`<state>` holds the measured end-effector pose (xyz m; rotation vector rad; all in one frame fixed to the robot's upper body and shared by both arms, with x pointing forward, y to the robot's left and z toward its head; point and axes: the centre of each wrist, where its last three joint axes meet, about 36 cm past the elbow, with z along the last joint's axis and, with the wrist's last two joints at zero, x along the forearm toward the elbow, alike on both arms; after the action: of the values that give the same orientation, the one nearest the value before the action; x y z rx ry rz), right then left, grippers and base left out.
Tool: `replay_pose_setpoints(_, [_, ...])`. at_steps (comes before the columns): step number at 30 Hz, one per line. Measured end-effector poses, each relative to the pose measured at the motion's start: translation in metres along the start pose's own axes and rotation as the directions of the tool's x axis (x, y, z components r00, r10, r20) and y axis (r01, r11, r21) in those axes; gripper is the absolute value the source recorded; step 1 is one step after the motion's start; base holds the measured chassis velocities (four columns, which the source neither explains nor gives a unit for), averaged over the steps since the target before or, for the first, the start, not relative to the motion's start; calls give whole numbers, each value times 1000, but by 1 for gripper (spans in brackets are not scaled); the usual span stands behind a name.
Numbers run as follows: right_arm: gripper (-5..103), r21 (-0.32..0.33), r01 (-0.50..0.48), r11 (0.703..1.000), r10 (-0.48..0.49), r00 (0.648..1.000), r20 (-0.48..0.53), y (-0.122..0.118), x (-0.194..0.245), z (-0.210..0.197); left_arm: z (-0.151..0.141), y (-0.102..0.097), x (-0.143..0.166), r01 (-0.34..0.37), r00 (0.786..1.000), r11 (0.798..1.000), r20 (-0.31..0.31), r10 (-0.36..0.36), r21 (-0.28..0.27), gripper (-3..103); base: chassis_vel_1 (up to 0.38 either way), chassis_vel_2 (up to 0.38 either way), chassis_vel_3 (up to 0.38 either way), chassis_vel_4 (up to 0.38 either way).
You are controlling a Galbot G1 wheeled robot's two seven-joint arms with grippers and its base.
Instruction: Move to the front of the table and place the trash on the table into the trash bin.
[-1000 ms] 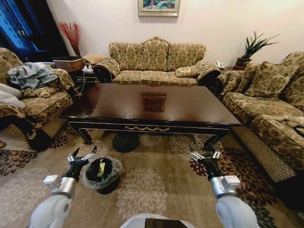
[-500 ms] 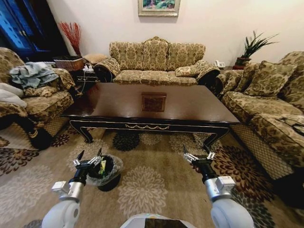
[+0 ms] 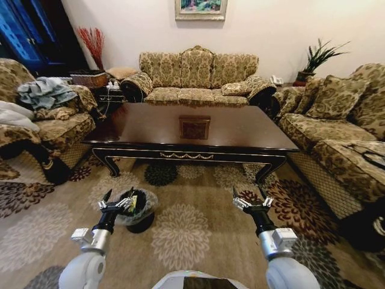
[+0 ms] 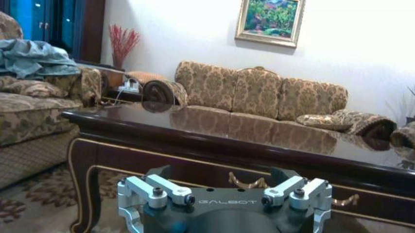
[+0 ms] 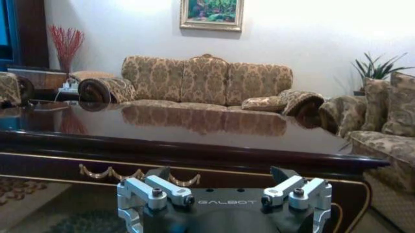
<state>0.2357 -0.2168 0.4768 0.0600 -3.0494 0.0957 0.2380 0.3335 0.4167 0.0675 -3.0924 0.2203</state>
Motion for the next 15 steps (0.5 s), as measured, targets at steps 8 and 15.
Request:
replay_pose_setpoints(8, [100, -34, -8, 999, 9, 1000, 28, 4, -3, 7, 1, 5, 0, 2, 1000, 1000, 17, -2, -4, 100, 176, -141, -146, 148])
replay_pose_setpoints(15, [100, -104, -50, 993, 50, 999, -1, -5, -4, 17, -6, 5, -6, -31, 999, 999, 37, 30, 18, 100, 8, -9, -10, 11])
